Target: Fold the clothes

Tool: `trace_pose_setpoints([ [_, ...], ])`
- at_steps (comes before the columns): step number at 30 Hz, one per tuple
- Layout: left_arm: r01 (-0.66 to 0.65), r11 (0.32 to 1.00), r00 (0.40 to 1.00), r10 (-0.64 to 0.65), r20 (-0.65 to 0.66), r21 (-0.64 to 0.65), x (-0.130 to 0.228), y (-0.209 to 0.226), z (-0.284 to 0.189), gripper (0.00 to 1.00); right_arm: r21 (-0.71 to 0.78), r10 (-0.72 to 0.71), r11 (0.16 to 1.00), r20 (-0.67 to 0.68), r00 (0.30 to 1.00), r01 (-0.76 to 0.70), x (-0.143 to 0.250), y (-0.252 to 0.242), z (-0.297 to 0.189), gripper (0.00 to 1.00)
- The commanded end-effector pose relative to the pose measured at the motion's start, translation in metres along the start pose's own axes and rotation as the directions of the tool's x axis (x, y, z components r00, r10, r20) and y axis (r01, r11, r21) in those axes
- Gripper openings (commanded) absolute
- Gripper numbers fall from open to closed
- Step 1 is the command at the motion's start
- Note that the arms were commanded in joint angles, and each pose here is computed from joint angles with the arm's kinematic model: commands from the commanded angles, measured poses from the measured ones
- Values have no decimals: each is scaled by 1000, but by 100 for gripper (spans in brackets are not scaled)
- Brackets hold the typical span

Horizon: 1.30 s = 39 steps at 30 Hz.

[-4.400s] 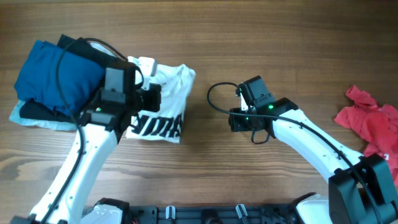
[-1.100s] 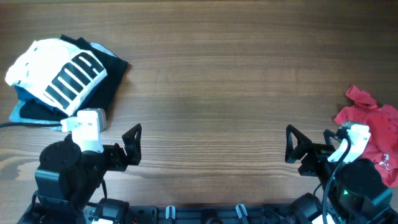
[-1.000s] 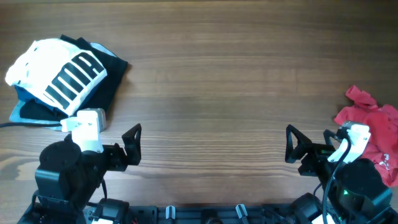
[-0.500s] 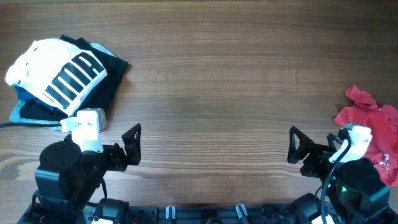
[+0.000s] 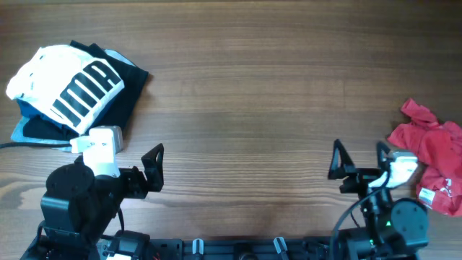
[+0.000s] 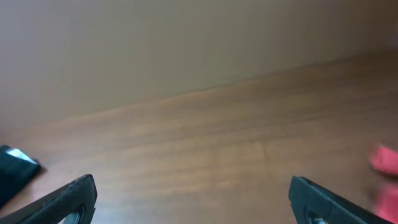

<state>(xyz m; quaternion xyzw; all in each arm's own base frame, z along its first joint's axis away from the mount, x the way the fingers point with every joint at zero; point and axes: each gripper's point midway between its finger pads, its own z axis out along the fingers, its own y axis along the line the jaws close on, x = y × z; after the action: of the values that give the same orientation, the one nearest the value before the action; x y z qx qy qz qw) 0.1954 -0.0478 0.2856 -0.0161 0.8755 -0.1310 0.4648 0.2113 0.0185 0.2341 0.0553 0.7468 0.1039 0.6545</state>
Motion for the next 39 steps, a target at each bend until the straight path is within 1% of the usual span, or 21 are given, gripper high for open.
trace_pose_setpoints([
  [1, 7, 1000, 1000, -7, 4, -3, 1, 1, 0, 100, -138, -118, 982, 69, 991, 127, 14, 18, 13, 100],
  [4, 7, 1000, 1000, -7, 4, -3, 1, 1, 0, 100, -206, -168, 958, 155, 974, 198, 30, 27, 28, 100],
  [5, 7, 1000, 1000, -7, 4, -3, 1, 1, 0, 100, -241, -177, 947, 161, 971, 213, 42, 30, 32, 100],
  [6, 7, 1000, 1000, -7, 4, -3, 1, 1, 0, 100, -267, -177, 942, 121, 977, 203, 62, 30, 36, 100],
  [39, 7, 1000, 1000, -7, 4, -3, 2, 1, 0, 100, -267, -172, 942, 130, 976, 202, 58, 31, 35, 100],
])
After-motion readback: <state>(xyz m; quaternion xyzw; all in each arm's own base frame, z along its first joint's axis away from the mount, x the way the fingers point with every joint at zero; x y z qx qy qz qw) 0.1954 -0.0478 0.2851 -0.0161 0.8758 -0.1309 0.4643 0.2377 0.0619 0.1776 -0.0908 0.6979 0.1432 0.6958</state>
